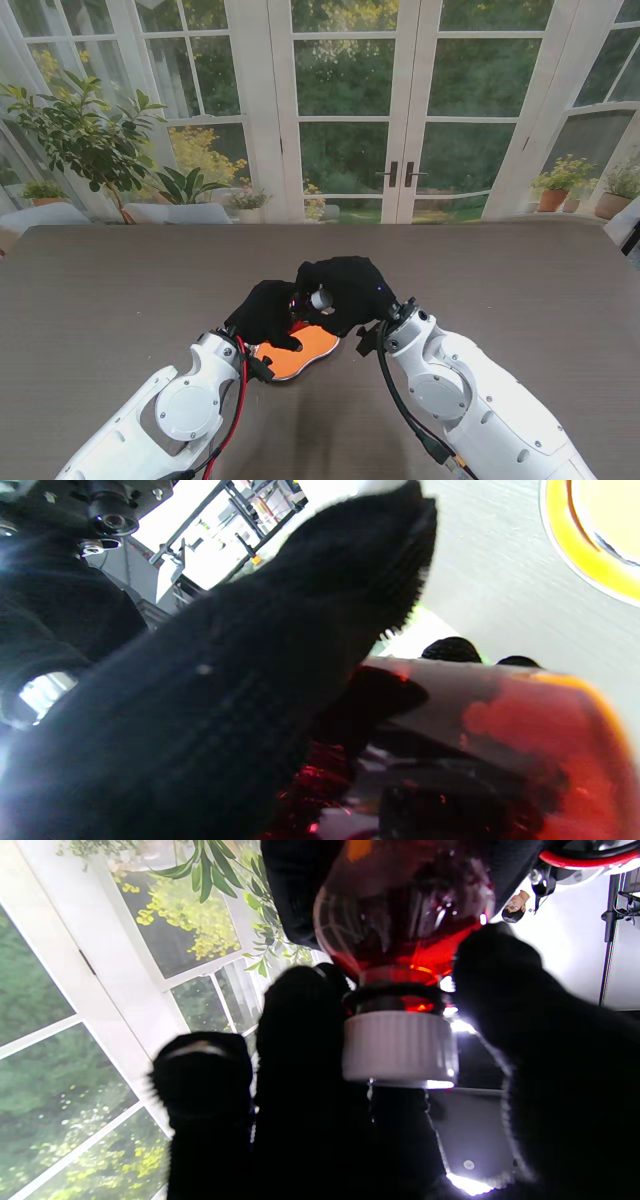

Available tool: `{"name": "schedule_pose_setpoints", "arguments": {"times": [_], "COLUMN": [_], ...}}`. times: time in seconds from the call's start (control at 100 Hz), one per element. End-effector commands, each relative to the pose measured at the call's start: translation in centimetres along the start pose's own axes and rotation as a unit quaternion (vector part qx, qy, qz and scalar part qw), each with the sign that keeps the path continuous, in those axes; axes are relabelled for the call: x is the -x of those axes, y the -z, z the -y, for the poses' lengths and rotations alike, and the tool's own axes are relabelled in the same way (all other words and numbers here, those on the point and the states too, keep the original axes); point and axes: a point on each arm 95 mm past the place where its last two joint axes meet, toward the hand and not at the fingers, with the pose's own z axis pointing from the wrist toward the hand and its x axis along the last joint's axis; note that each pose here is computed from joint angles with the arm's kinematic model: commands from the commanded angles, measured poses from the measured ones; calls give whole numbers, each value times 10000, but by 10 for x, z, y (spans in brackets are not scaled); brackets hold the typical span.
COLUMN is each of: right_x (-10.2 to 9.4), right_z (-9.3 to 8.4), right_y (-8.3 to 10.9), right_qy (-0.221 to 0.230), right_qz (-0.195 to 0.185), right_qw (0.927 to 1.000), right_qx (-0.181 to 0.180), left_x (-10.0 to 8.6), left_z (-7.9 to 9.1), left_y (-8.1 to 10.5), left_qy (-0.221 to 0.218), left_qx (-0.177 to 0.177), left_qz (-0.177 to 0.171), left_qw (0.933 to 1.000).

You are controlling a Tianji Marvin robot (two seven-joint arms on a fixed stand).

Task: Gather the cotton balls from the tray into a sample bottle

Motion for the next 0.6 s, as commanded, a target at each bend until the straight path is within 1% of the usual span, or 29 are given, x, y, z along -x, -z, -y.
{"name": "schedule_pose_setpoints", "arguments": {"times": [0.0, 0.29, 0.5, 0.59], "right_x": [-3, 0, -1, 1], "right_z": [8, 12, 14, 16], "right_y": [0, 2, 2, 2], "right_qy": [-66, -76, -133, -145], "right_qz": [21, 52, 97, 102], "right_qw": [9999, 9998, 9998, 9998], "right_qx": [-110, -191, -101, -118], "left_x": [-4, -4, -4, -4], "left_z": [-1, -2, -1, -1], "left_y": [-3, -3, -5, -5], "left_qy": [42, 53, 51, 54], "left_qx": [58, 42, 13, 1], "left_qz": [-73, -73, -95, -107], "left_qw": [9999, 10000, 9999, 9999]}}
